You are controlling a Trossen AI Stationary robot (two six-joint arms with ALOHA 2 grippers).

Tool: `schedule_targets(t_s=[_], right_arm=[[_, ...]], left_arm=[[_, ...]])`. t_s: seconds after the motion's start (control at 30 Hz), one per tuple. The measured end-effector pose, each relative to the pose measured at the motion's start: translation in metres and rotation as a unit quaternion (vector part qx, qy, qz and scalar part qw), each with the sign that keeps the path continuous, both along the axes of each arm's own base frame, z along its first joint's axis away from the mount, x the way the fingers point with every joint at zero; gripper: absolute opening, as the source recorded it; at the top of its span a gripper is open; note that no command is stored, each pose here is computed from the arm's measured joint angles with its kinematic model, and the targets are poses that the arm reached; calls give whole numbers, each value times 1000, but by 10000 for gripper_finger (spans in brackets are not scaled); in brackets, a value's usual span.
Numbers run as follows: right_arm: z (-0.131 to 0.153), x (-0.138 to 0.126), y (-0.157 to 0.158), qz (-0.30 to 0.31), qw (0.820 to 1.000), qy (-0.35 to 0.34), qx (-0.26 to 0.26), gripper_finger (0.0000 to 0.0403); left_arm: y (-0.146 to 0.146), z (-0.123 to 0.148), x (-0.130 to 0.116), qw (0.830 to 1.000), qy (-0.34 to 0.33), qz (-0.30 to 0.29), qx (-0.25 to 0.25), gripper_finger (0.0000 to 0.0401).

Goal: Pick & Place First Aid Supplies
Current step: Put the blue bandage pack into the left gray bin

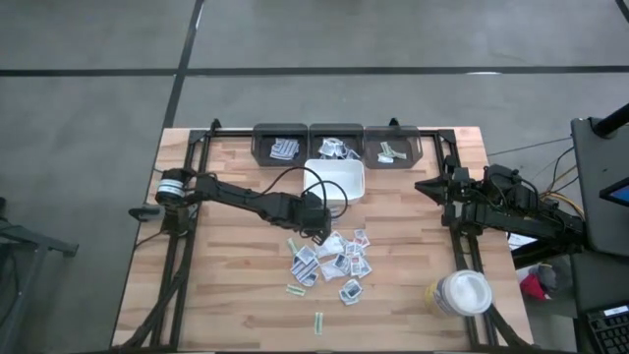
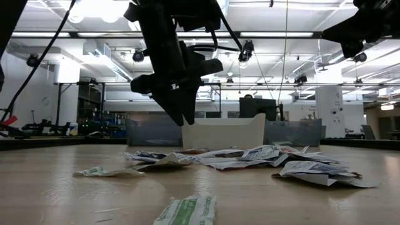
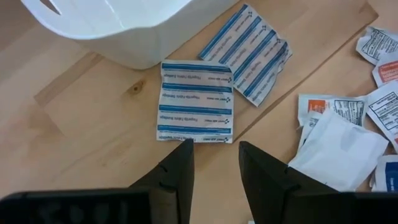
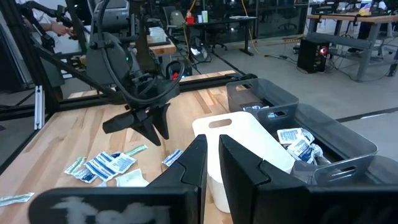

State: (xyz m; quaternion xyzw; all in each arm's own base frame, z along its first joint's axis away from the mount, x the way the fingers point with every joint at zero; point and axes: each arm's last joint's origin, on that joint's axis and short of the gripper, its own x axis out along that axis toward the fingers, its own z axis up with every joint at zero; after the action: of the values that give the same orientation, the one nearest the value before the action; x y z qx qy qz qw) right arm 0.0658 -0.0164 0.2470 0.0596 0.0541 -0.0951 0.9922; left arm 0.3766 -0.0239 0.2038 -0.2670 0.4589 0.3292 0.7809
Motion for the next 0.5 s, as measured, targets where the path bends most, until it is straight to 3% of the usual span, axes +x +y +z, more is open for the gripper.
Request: schedule_targets(t_s=[0.27,0.5], right_arm=[[0,0,0,0,1000,0,0,38],[0,0,0,0,1000,0,0,38]], left_arm=[[9,0,0,1000,4,0,3,119],[20,-1,0,999,24,-44,4,119]])
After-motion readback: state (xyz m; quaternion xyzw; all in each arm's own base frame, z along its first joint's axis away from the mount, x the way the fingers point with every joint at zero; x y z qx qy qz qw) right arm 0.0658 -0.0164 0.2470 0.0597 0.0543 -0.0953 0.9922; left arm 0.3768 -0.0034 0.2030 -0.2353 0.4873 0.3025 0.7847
